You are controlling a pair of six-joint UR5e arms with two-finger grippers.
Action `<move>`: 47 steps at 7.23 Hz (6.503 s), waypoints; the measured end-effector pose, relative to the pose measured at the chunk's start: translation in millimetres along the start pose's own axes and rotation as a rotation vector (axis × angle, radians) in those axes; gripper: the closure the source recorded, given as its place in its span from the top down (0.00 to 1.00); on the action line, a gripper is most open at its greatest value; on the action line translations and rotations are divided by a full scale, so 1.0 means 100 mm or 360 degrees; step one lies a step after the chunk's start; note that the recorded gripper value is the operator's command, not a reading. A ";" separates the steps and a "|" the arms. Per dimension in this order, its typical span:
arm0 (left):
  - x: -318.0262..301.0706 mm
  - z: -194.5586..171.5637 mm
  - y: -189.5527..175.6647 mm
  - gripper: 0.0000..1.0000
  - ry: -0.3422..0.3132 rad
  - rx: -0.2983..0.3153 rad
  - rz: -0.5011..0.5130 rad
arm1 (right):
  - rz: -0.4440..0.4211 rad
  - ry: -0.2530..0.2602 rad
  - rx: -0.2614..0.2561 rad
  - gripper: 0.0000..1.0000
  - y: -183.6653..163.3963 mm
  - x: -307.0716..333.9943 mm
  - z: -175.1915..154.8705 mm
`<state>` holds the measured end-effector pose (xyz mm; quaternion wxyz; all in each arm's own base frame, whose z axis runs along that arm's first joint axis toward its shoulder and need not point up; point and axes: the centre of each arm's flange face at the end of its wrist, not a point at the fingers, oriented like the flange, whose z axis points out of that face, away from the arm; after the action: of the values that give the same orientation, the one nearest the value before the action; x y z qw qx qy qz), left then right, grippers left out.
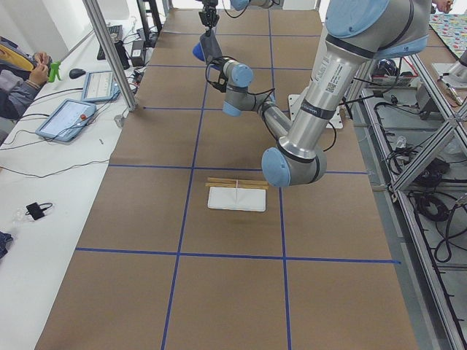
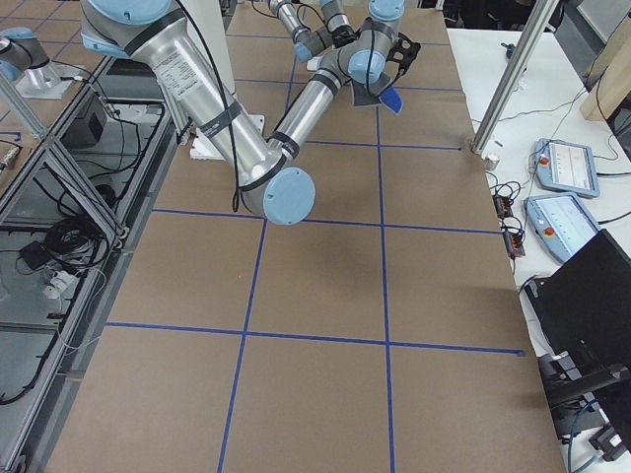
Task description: Hang towel on rack
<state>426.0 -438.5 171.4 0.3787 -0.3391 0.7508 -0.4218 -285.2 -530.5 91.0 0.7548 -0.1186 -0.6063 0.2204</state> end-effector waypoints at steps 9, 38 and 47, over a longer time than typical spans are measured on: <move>0.02 -0.01 0.03 0.00 0.0033 -0.0005 -0.0005 | -0.0015 -0.0039 -0.0028 0.00 0.15 -0.02 -0.04; -0.40 -5.04 -3.15 0.91 -0.0299 0.0884 0.2375 | -0.0261 0.0069 0.0266 1.00 -0.88 1.42 -0.29; -0.30 -5.15 -3.65 0.98 -0.0648 0.1205 0.2649 | -0.0466 0.0274 0.0409 1.00 -1.42 2.41 -0.54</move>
<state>69.1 -370.9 688.8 0.7681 0.3860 0.4840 -0.1639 -165.5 -534.8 349.2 0.8367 0.0497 -0.5173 0.1730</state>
